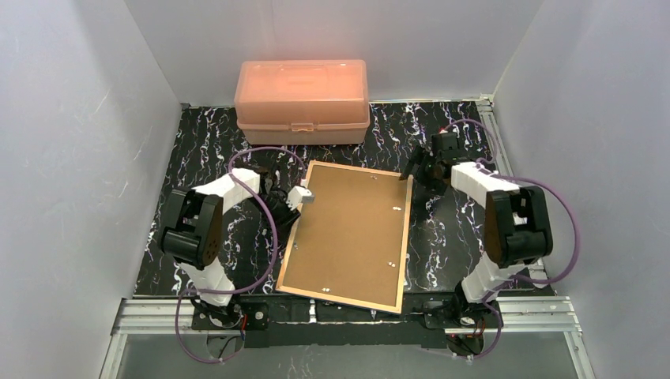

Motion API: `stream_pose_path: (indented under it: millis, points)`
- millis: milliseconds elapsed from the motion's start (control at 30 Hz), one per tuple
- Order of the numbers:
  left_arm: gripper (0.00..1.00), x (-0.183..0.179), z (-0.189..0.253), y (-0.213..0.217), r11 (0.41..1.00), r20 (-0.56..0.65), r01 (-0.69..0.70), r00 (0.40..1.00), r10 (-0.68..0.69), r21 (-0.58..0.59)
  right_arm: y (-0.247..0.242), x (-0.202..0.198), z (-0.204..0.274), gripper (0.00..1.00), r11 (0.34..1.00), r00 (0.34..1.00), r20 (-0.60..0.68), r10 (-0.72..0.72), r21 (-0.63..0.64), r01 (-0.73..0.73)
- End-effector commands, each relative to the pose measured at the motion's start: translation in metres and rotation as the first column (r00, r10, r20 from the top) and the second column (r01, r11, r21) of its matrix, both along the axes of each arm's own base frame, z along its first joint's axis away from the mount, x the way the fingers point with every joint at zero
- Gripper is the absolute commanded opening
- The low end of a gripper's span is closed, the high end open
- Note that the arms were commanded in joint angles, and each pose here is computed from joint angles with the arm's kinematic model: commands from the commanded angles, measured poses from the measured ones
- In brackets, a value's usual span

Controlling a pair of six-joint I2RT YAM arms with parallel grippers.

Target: Put the photo into the frame

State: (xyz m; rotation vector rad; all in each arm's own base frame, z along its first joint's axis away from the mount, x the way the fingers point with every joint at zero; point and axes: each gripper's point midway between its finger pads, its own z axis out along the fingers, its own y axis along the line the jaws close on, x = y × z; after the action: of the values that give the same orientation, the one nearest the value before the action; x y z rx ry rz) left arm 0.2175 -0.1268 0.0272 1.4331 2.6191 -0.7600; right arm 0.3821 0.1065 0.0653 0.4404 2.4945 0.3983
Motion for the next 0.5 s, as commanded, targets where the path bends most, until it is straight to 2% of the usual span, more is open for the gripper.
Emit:
stream_pose_path:
  millis: [0,167,467]
  points:
    - [0.32,-0.012,0.003,0.0,0.996,0.048,0.09,0.995,-0.09,0.001,0.025,-0.001,-0.017,0.99,0.993,0.996,-0.049,0.072,0.093,-0.067]
    - [0.3,-0.026,-0.001,0.008,0.991,0.055,0.132,0.99,-0.132,0.009,0.062,0.01,-0.006,0.99,0.971,0.988,0.002,0.153,0.188,-0.151]
    - [0.26,-0.05,0.013,0.011,0.974,0.085,0.225,0.971,-0.222,-0.03,0.2,0.016,-0.004,0.99,0.89,0.908,0.012,0.42,0.189,-0.414]
